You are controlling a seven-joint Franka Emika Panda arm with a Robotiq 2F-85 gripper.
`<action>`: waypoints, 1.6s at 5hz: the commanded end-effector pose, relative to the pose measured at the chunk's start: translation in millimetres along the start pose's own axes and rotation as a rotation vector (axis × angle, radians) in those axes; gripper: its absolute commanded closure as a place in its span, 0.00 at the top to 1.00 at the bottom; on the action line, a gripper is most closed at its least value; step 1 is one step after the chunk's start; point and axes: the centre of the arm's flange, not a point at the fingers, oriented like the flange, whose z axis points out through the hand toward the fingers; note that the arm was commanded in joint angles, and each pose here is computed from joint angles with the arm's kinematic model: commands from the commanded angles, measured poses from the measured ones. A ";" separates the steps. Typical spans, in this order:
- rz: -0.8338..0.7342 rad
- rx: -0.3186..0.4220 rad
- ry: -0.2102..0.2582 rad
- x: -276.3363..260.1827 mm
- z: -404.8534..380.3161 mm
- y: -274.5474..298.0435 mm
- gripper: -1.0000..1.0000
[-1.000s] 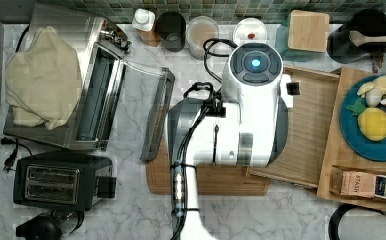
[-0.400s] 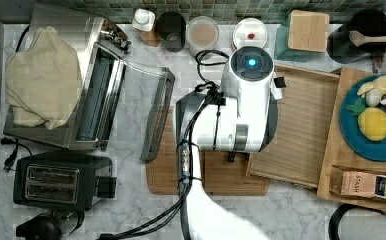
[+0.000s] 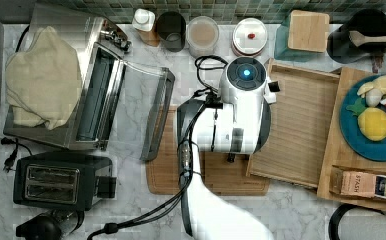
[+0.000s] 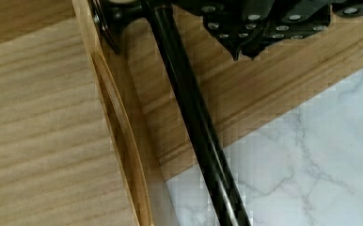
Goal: Close the drawer.
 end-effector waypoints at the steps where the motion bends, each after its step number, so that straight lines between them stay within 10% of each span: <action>1: 0.029 0.130 0.089 11.0 17.1 12.7 0.00; 3: 0.020 0.081 0.022 13.5 46.5 12.1 0.00; 8: -0.087 -0.018 0.100 33.9 62.1 108.5 0.00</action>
